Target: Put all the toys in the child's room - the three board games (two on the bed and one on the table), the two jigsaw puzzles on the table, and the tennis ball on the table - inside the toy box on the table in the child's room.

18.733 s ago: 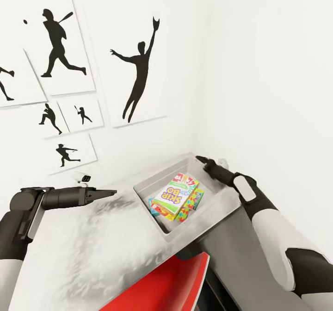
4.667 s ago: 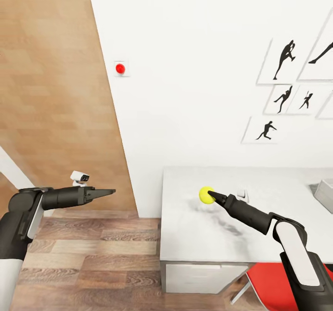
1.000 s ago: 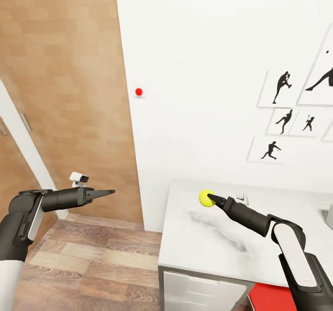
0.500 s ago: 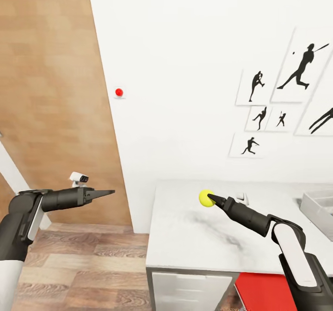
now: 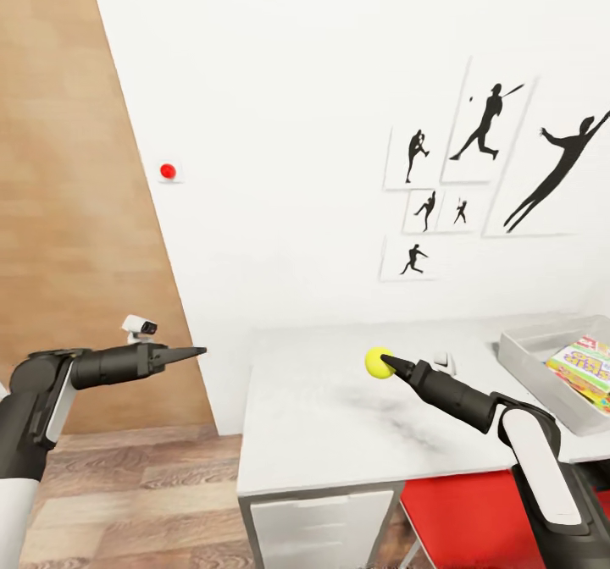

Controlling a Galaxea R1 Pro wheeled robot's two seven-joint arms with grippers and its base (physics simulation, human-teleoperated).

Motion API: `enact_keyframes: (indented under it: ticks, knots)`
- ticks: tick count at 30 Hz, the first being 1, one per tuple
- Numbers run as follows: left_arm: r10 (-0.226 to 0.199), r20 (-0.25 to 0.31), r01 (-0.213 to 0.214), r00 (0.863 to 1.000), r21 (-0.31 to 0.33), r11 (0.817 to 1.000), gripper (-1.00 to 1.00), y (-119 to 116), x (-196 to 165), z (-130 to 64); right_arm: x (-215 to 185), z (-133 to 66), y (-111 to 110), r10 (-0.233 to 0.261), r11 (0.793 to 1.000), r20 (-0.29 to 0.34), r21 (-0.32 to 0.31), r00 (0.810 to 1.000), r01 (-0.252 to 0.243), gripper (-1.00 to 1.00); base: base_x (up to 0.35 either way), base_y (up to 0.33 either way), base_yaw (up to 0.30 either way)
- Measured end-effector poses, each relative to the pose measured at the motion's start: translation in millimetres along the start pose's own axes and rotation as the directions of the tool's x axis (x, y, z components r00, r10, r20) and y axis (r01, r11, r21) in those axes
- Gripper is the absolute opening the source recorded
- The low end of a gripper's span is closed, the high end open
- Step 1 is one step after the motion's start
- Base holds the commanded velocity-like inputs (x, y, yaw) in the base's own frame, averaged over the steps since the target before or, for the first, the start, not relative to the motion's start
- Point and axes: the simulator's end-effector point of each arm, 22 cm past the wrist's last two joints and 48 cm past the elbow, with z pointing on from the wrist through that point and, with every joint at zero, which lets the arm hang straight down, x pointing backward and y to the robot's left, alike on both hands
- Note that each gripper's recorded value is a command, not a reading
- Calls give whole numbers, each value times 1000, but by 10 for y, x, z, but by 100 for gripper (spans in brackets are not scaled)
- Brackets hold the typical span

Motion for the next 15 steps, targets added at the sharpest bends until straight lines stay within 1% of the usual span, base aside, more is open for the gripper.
enact_keyframes:
  ticks: [8, 11, 15]
  knots:
    - [-1, 6, 1, 1000, -2, 1000, 100, -3, -12, -20, -2, -2, 0, 0, 1000, 0, 0, 1000, 0, -100, 0, 0, -267]
    - [-1, 6, 1, 1000, -3, 1000, 100, -3, -11, -20, -3, -2, 0, 0, 1000, 1, 0, 1000, 0, -100, 0, 0, -108]
    - [-1, 6, 1, 1000, -4, 1000, 100, -2, -11, -20, -6, -4, -2, -1, 1000, 1, 0, 1000, 1, -100, 0, 0, -27]
